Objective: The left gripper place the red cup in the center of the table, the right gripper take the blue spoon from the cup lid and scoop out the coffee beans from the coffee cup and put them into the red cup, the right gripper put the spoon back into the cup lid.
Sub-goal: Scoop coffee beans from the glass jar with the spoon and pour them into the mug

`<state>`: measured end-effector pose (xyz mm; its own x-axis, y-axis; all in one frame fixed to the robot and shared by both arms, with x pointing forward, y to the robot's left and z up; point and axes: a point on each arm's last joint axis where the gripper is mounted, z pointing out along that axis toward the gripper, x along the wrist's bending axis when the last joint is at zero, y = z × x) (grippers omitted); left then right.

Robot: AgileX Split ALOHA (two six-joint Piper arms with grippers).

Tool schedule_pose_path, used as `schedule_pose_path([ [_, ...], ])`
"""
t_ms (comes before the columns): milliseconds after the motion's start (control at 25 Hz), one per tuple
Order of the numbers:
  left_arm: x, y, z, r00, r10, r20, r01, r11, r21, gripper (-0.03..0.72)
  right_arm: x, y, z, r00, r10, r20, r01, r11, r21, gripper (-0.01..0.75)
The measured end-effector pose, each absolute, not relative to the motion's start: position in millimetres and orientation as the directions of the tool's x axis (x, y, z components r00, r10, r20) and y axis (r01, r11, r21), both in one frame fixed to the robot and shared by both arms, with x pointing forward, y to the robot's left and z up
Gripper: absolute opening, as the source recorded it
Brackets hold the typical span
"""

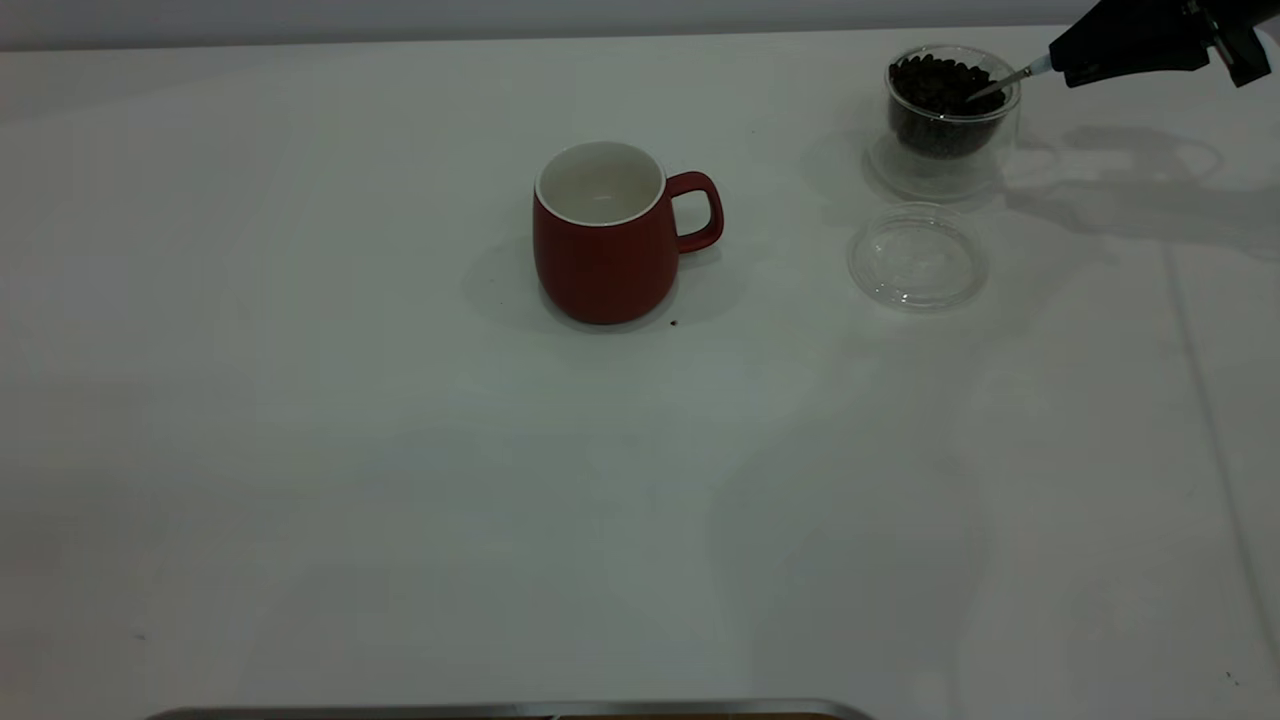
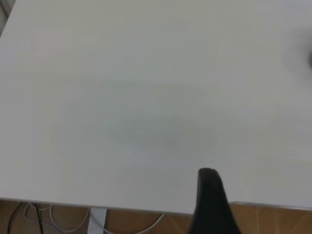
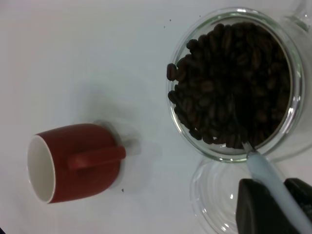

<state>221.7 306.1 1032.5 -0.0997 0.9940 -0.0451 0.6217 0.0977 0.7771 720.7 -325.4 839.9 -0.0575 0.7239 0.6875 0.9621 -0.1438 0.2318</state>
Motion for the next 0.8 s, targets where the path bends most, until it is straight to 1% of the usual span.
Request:
schedule_pose_path([
  [240,222,306,1032,-0.1,0.994,-0.045,0.622,0.098,0.777,0.561,720,-326,840,-0.058,0.725,0.686,0.962,-0.142,0.232,0.101],
  [640,222,306,1032,-0.1,0.994,-0.045,0.622,0.098,0.777,0.561,718,-341,840,-0.037,0.719,0.694,0.96,-0.166,0.224,0.101],
  [800,222,306,1032,-0.1,0.994,-0.046,0.622,0.099,0.777,0.561,715,-341,836,-0.024,0.698,0.716,0.959,-0.186,0.213,0.101],
])
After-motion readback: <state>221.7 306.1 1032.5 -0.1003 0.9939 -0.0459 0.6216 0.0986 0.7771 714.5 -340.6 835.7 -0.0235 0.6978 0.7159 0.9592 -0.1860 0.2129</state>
